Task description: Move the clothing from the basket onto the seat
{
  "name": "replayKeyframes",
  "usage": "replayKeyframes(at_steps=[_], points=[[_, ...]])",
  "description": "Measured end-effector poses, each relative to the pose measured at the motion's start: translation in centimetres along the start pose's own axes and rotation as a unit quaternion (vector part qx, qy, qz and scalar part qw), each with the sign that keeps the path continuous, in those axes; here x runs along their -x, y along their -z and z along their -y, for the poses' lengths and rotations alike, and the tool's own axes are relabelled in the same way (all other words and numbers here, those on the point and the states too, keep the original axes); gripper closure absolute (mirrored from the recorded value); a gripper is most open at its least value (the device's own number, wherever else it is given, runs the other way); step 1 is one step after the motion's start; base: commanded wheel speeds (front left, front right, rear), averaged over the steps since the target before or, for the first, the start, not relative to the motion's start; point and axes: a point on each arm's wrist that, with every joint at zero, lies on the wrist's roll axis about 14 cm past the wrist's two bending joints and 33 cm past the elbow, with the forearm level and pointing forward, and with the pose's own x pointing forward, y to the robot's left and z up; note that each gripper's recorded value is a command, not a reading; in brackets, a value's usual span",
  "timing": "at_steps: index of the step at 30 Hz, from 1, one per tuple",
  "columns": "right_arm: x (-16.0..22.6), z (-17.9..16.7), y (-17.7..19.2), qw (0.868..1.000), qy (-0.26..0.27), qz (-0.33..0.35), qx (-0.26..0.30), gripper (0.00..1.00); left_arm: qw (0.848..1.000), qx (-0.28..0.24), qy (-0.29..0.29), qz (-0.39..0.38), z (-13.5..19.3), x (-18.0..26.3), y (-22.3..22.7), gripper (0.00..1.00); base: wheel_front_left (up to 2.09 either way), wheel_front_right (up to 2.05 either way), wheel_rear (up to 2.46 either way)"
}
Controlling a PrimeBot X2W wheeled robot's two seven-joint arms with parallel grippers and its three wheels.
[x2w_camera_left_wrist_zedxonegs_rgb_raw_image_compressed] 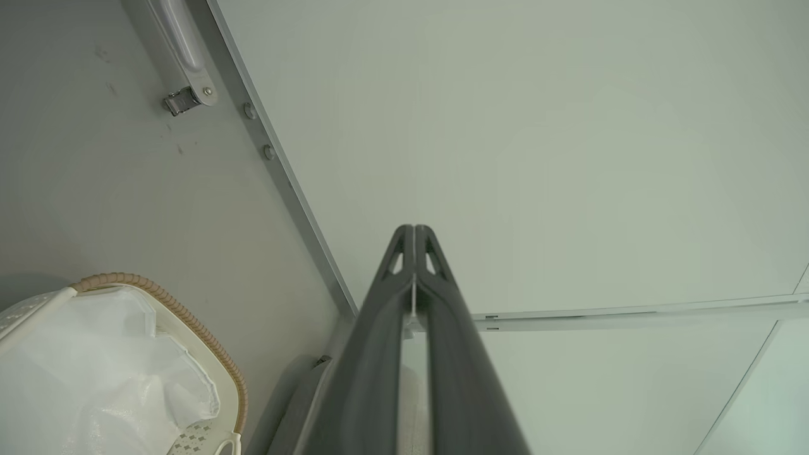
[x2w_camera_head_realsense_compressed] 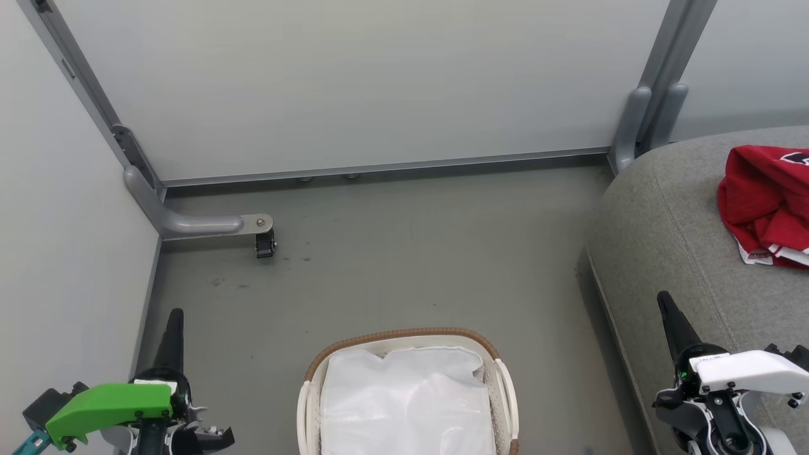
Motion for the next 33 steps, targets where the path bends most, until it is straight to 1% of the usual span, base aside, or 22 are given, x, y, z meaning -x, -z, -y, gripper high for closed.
replayKeyframes(at_steps=[25,33], points=[[-0.2,-1.3,0.0,0.996,-0.024,-0.009,-0.087,1.0,0.996,0.083,0.033,0.001,1.8,-0.4,-0.7,1.0,0.0,0.0,0.0],[-0.2,-1.3,0.0,0.996,-0.024,-0.009,-0.088,1.0,0.996,0.083,0.034,0.001,1.8,-0.4,-0.7,1.0,0.0,0.0,0.0]])
